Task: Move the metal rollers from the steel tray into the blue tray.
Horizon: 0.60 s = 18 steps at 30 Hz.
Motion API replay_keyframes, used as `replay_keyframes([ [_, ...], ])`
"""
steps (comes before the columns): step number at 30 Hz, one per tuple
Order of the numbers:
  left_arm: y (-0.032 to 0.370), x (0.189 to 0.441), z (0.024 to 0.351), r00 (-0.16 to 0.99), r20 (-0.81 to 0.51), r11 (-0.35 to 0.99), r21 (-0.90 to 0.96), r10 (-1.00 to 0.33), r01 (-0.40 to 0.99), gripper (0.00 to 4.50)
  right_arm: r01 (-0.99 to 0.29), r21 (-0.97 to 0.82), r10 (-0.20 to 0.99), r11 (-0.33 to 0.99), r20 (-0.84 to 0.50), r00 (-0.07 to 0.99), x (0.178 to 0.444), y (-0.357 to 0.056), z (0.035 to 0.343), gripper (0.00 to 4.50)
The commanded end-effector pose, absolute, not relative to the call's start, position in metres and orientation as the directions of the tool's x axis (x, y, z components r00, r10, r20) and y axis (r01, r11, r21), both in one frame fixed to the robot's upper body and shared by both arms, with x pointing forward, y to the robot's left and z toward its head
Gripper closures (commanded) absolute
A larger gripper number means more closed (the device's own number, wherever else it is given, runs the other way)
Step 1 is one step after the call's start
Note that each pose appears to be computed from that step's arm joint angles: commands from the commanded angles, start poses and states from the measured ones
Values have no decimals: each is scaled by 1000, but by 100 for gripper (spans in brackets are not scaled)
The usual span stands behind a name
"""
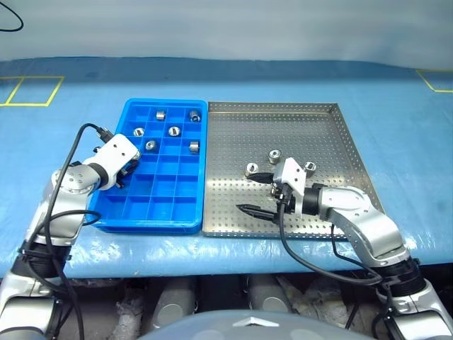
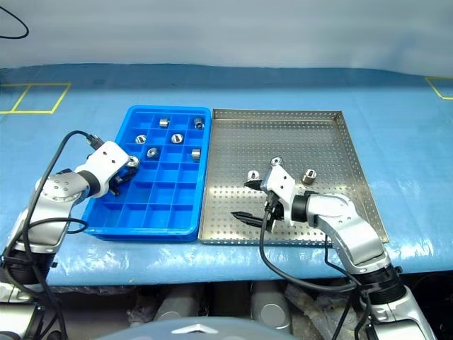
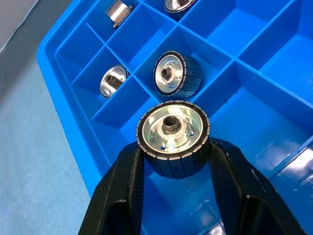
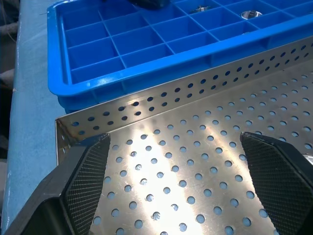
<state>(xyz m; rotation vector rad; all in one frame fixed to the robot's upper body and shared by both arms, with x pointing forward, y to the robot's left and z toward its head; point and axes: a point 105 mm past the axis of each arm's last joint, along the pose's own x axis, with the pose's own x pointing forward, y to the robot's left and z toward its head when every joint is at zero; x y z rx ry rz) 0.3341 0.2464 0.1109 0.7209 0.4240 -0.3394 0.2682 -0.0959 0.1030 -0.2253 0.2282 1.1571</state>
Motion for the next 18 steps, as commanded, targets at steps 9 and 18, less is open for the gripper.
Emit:
replay_keyframes([
  [9,269,321,127,904,-426,727,606,-48,324,285,-916,-117,881,383,-253,400,272,-94,115,0],
  [18,271,314,126,905,-425,746,591,-35,307,285,-918,-119,883,378,-251,396,272,-93,115,0],
])
